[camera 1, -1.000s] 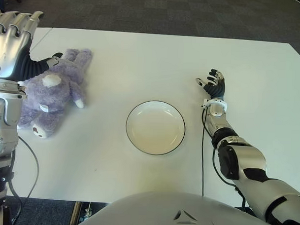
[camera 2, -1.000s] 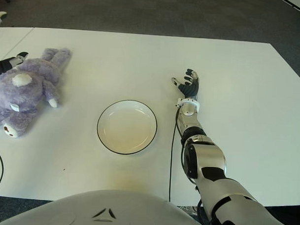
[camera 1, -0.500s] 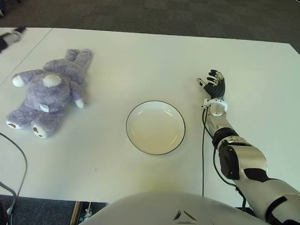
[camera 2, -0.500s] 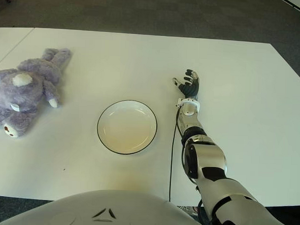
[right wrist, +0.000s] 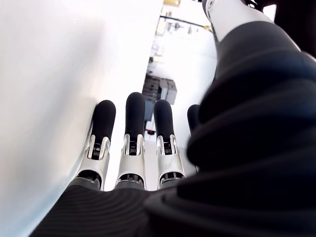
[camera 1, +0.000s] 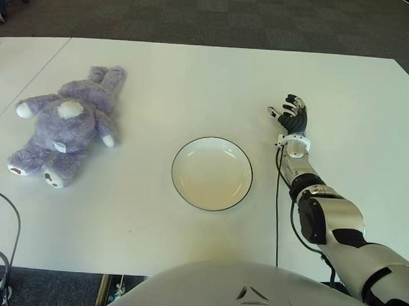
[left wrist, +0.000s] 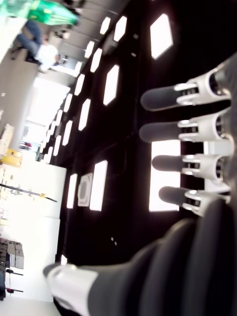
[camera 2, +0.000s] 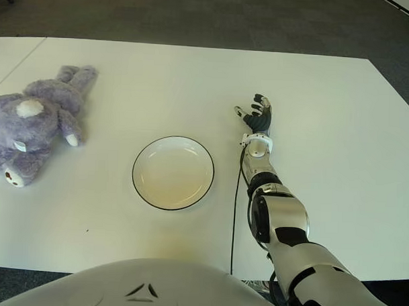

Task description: Put the doll into the plate.

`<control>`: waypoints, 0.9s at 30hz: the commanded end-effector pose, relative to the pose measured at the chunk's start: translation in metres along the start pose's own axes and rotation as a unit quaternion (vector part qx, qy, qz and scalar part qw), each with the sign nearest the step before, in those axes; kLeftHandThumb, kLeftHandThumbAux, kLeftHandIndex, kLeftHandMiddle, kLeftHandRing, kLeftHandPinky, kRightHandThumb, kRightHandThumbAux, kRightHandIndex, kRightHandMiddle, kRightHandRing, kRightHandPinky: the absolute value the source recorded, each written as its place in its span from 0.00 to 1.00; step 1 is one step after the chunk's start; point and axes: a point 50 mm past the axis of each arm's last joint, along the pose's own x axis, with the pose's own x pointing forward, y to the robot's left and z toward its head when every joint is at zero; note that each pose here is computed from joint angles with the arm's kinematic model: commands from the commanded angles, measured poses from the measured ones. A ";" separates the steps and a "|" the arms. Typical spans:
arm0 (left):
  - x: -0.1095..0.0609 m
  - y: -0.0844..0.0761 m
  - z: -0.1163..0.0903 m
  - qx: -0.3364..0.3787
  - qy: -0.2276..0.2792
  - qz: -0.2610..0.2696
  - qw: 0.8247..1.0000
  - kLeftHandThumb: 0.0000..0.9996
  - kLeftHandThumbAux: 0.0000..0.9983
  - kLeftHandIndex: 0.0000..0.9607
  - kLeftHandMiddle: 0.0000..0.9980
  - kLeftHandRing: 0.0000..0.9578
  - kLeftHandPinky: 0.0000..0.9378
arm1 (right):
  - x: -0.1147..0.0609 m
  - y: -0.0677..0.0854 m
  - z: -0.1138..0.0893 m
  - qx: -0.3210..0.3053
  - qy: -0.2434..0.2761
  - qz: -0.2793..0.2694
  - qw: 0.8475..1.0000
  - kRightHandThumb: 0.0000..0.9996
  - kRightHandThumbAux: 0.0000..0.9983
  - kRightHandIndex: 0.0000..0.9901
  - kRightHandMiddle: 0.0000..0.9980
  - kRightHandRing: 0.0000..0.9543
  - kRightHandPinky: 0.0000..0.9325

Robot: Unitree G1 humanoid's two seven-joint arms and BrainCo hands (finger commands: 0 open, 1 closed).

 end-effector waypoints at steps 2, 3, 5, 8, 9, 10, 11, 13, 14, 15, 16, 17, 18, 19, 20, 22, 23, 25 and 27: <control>-0.008 -0.043 -0.062 -0.176 0.165 -0.063 0.968 0.00 0.48 0.10 0.16 0.14 0.10 | -0.059 -0.002 -0.090 -0.042 0.198 0.023 0.979 0.17 0.85 0.19 0.20 0.23 0.25; -0.009 -0.045 -0.064 -0.186 0.171 -0.065 0.965 0.00 0.46 0.09 0.15 0.14 0.09 | -0.059 -0.002 -0.090 -0.041 0.199 0.023 0.979 0.17 0.86 0.20 0.20 0.23 0.25; -0.013 -0.051 -0.070 -0.209 0.191 -0.068 0.957 0.00 0.45 0.09 0.15 0.13 0.09 | -0.058 -0.002 -0.090 -0.040 0.198 0.023 0.979 0.17 0.86 0.20 0.20 0.23 0.26; -0.020 -0.064 -0.074 -0.246 0.217 -0.078 0.941 0.00 0.45 0.10 0.16 0.14 0.10 | -0.058 -0.003 -0.089 -0.039 0.196 0.023 0.980 0.18 0.87 0.20 0.20 0.23 0.26; -0.021 -0.067 -0.074 -0.254 0.220 -0.082 0.938 0.00 0.45 0.10 0.17 0.14 0.10 | -0.058 -0.003 -0.089 -0.039 0.195 0.023 0.980 0.18 0.87 0.20 0.20 0.23 0.26; -0.021 -0.069 -0.074 -0.258 0.220 -0.084 0.937 0.00 0.45 0.10 0.17 0.14 0.10 | -0.058 -0.003 -0.089 -0.039 0.195 0.023 0.980 0.19 0.87 0.20 0.20 0.23 0.26; -0.023 -0.074 -0.073 -0.269 0.226 -0.089 0.932 0.00 0.45 0.10 0.17 0.14 0.09 | -0.058 -0.003 -0.089 -0.038 0.195 0.024 0.980 0.19 0.87 0.20 0.20 0.23 0.27; -0.025 -0.080 -0.073 -0.281 0.232 -0.094 0.927 0.00 0.45 0.10 0.17 0.14 0.08 | -0.057 -0.003 -0.089 -0.037 0.195 0.024 0.980 0.19 0.87 0.20 0.20 0.23 0.28; -0.028 -0.087 -0.071 -0.294 0.237 -0.099 0.920 0.00 0.45 0.10 0.17 0.14 0.07 | -0.057 -0.003 -0.089 -0.037 0.195 0.024 0.980 0.20 0.87 0.20 0.20 0.23 0.28; -0.030 -0.092 -0.070 -0.303 0.240 -0.103 0.916 0.00 0.45 0.10 0.17 0.14 0.07 | -0.057 -0.003 -0.089 -0.037 0.195 0.024 0.980 0.20 0.87 0.19 0.20 0.24 0.29; -0.034 -0.102 -0.069 -0.323 0.251 -0.112 0.906 0.00 0.45 0.10 0.18 0.14 0.07 | -0.057 -0.003 -0.089 -0.037 0.195 0.024 0.980 0.20 0.87 0.19 0.21 0.24 0.29; -0.038 -0.109 -0.068 -0.336 0.258 -0.118 0.898 0.00 0.45 0.09 0.17 0.14 0.06 | -0.057 -0.004 -0.089 -0.038 0.195 0.025 0.980 0.20 0.87 0.19 0.21 0.24 0.28; -0.040 -0.116 -0.067 -0.350 0.266 -0.126 0.889 0.00 0.45 0.09 0.17 0.13 0.06 | -0.057 -0.004 -0.089 -0.039 0.195 0.025 0.980 0.21 0.87 0.19 0.21 0.24 0.28; -0.042 -0.120 -0.065 -0.359 0.271 -0.132 0.883 0.00 0.46 0.09 0.17 0.13 0.06 | -0.057 -0.004 -0.089 -0.039 0.195 0.025 0.980 0.21 0.86 0.19 0.21 0.24 0.27; -0.044 -0.126 -0.064 -0.368 0.278 -0.139 0.876 0.00 0.45 0.09 0.17 0.12 0.06 | -0.057 -0.004 -0.089 -0.040 0.195 0.025 0.980 0.21 0.86 0.19 0.21 0.23 0.26; -0.047 -0.135 -0.061 -0.384 0.290 -0.154 0.863 0.00 0.45 0.09 0.16 0.12 0.06 | -0.056 -0.005 -0.089 -0.040 0.196 0.026 0.980 0.20 0.86 0.19 0.20 0.23 0.25; -0.048 -0.139 -0.059 -0.390 0.295 -0.160 0.857 0.00 0.45 0.08 0.16 0.12 0.06 | -0.056 -0.005 -0.089 -0.040 0.196 0.026 0.980 0.20 0.86 0.19 0.20 0.23 0.26; -0.049 -0.144 -0.058 -0.400 0.302 -0.169 0.849 0.00 0.45 0.09 0.15 0.11 0.06 | -0.056 -0.005 -0.089 -0.039 0.195 0.026 0.980 0.20 0.86 0.19 0.20 0.23 0.26; -0.051 -0.150 -0.054 -0.409 0.310 -0.184 0.838 0.00 0.45 0.09 0.15 0.11 0.06 | -0.056 -0.005 -0.089 -0.037 0.196 0.025 0.980 0.19 0.86 0.19 0.20 0.22 0.24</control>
